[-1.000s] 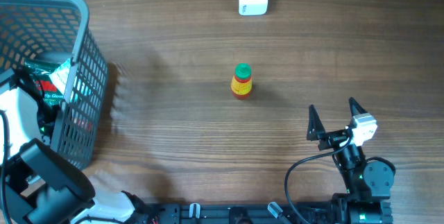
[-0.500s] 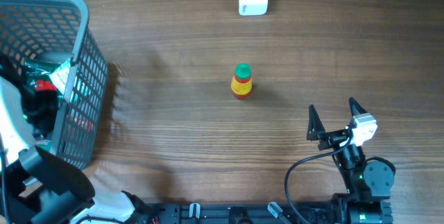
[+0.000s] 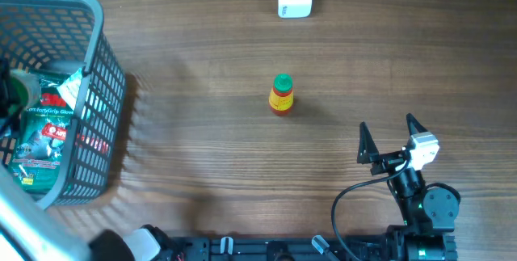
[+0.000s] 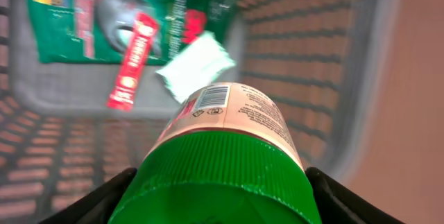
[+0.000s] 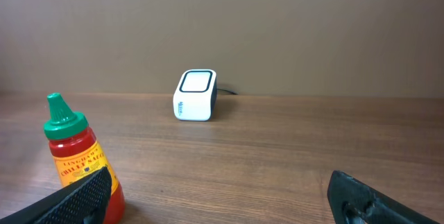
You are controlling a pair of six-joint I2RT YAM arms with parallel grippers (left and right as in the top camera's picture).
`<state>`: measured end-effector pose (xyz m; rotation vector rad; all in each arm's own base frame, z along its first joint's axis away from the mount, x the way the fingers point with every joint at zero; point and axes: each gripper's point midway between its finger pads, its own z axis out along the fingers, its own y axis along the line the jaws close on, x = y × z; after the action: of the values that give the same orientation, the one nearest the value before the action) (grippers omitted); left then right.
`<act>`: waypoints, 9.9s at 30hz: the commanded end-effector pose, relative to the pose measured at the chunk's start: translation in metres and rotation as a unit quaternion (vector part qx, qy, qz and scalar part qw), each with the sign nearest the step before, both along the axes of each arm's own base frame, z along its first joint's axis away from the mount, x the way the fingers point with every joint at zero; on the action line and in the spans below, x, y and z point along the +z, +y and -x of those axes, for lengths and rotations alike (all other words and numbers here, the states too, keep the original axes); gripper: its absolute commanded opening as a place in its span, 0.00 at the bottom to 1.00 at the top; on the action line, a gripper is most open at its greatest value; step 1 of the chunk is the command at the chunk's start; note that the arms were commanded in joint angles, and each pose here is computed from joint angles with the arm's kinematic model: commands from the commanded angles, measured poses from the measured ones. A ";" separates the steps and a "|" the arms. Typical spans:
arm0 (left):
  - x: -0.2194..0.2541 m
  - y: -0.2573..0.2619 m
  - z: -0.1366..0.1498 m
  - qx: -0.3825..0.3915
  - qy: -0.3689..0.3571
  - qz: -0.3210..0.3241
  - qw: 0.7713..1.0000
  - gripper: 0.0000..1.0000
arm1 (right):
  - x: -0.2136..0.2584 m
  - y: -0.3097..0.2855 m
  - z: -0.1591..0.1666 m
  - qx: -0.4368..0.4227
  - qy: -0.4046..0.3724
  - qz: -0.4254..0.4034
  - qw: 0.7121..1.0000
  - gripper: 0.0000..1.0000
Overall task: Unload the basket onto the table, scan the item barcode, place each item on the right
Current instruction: 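Reach the left gripper into the basket and grasp the green-capped jar, then carry the jar toward the scanner and place it beside the bottle, then reach the left gripper into the basket and grasp the red Nescafe stick, then carry the stick toward the scanner and drop it on the table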
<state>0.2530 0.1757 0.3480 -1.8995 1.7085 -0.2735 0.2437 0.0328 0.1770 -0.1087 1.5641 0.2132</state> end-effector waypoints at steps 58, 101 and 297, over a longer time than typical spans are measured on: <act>-0.271 -0.334 -0.087 -0.474 0.223 -0.086 0.847 0.70 | 0.001 -0.002 0.000 -0.006 -0.002 -0.006 1.000 1.00; -0.161 -0.361 -0.098 -0.512 0.094 -0.141 0.842 1.00 | 0.001 -0.002 0.000 -0.006 -0.002 -0.006 1.000 1.00; -0.100 -0.524 -0.097 -0.702 -0.085 -0.315 0.634 0.35 | 0.001 -0.002 0.000 -0.006 -0.002 -0.007 1.000 1.00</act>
<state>0.3459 -0.3677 0.1761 0.3025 2.4793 -0.2877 0.2437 0.0328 0.1770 -0.1087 1.5641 0.2132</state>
